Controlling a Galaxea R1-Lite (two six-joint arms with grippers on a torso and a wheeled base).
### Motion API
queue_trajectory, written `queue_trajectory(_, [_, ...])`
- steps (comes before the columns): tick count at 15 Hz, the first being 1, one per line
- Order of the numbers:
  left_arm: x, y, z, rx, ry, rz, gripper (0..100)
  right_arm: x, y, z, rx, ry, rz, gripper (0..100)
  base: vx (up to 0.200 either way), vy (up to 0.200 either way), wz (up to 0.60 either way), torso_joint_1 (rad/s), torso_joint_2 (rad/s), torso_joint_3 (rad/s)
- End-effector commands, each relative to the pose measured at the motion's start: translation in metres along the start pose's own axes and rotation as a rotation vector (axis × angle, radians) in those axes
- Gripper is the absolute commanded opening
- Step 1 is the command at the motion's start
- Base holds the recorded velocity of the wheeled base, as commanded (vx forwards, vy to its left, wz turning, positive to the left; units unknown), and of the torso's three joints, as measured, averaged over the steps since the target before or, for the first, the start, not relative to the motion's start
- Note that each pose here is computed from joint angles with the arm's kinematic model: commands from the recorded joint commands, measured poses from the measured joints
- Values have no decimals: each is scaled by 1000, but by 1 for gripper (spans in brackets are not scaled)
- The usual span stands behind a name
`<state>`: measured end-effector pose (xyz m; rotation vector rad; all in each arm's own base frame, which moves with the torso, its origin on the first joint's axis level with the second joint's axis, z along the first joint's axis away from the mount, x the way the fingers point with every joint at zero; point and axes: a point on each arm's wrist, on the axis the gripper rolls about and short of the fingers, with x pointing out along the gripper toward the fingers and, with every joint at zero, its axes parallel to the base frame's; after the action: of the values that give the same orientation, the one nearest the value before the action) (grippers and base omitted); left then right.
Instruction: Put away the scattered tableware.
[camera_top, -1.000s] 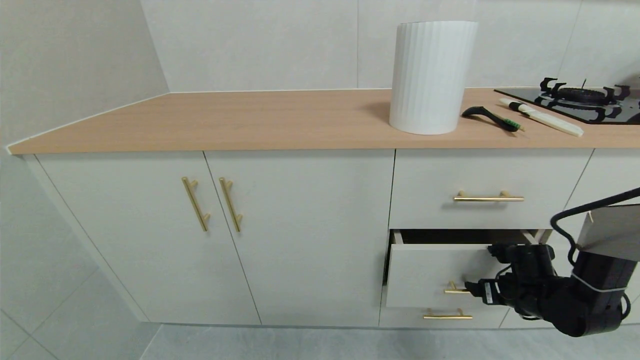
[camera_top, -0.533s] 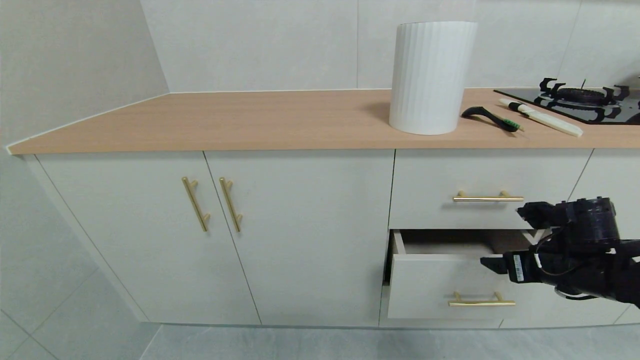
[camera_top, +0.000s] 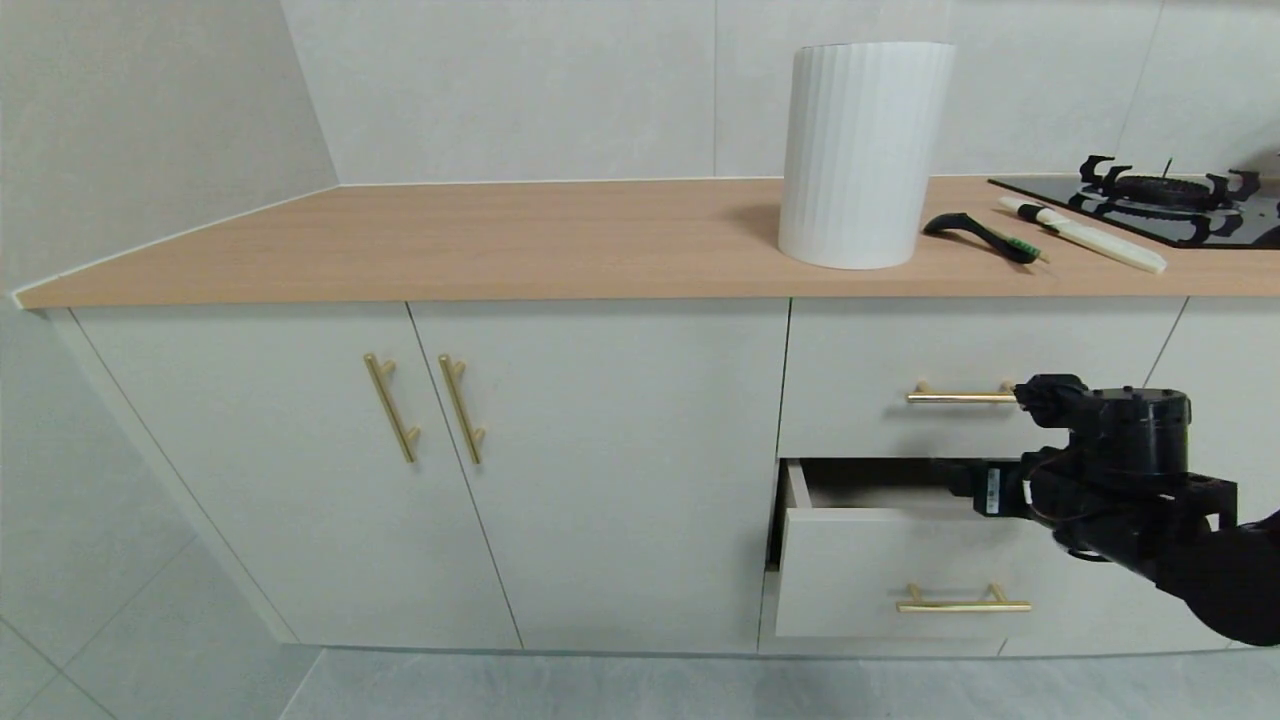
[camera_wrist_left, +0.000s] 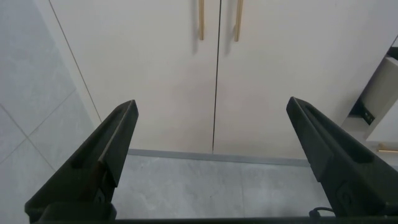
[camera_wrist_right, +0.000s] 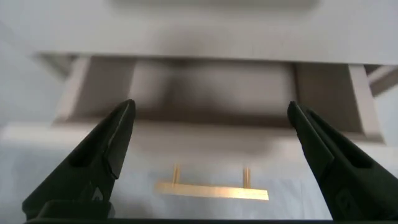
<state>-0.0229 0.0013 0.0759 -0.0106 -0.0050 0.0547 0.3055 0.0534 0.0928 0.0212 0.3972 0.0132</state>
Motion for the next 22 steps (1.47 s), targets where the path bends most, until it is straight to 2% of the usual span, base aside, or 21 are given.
queue_trajectory(1, [0, 0, 0, 0, 0, 1, 100, 33, 1, -44, -13, 57, -29, 100, 0, 0, 0, 0, 0, 0])
queue_trajectory(7, [0, 0, 0, 0, 0, 1, 100, 37, 0, -49, -15, 56, -33, 100, 0, 0, 0, 0, 0, 0])
queue_trajectory(11, [0, 0, 0, 0, 0, 1, 100, 26, -1, -44, -23, 101, -31, 100, 0, 0, 0, 0, 0, 0])
queue_trajectory(18, [0, 0, 0, 0, 0, 1, 100, -1, -5, -32, -37, 232, -3, 100, 0, 0, 0, 0, 0, 0])
queue_trajectory(22, [0, 0, 0, 0, 0, 1, 100, -20, -7, -25, -97, 313, 0, 100, 0, 0, 0, 0, 0, 0])
